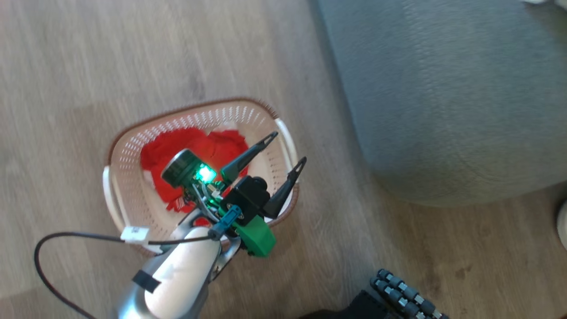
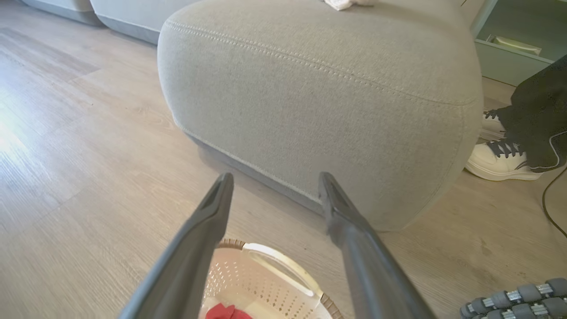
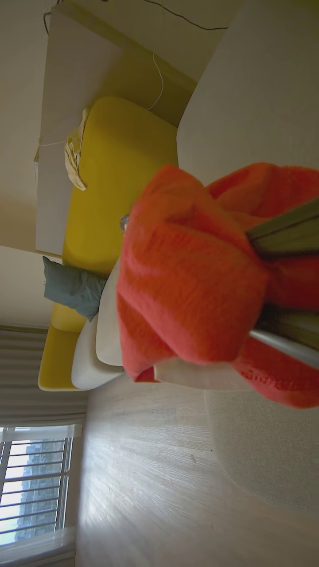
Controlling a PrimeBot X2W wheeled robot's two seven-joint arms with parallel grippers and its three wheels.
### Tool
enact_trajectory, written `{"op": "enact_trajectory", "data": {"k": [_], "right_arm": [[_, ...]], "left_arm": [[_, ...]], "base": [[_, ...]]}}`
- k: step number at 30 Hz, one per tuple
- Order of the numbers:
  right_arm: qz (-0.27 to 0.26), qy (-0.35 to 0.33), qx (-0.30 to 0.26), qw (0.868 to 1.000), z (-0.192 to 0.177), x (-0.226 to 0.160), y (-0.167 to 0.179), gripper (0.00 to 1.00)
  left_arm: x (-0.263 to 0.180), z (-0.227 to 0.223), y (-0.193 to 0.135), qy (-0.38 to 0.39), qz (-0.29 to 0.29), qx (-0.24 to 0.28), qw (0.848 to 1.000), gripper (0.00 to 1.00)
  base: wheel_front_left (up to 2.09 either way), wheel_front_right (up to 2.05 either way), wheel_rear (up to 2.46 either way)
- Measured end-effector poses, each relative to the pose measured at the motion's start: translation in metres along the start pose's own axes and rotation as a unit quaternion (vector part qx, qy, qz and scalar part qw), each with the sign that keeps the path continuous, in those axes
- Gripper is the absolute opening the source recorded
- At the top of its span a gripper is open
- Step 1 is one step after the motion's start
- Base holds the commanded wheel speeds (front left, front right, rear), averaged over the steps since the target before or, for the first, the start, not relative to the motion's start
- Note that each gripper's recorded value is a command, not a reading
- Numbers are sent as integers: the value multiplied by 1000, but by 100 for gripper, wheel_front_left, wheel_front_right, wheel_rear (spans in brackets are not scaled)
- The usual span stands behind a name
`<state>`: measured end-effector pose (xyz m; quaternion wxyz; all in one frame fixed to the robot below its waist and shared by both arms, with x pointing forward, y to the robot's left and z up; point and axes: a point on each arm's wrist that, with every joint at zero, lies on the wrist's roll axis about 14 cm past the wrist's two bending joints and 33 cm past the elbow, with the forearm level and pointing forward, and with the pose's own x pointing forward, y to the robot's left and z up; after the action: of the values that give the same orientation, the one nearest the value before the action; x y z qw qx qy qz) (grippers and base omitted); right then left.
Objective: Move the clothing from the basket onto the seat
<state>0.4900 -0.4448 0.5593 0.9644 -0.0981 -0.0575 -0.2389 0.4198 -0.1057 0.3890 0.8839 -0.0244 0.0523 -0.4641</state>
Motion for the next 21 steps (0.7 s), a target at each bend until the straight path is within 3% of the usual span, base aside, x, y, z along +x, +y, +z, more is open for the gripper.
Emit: {"op": "enact_trajectory", "data": {"k": [5,11,18,19,20,21], "right_arm": [[12,72,9,997,-57,21,28,0],[15,152,-10,988,-115,17,38,0],[24,177,-14,984,-132,11,50,0],[19,174,-8,984,-131,11,49,30],[16,172,-4,985,-129,11,48,84],[14,171,0,985,-127,11,47,100]], "left_arm": [[-5,-19,20,16,21,-4,1000,100],[-9,-31,30,27,35,-6,999,100],[-9,-31,33,26,43,-5,999,100],[-8,-29,32,24,41,-3,999,100],[-8,-27,31,23,40,-1,999,100],[-8,-26,30,22,38,0,999,100]], "base": [[0,0,0],[0,0,0],[0,0,0],[0,0,0],[0,0,0],[0,0,0]]}}
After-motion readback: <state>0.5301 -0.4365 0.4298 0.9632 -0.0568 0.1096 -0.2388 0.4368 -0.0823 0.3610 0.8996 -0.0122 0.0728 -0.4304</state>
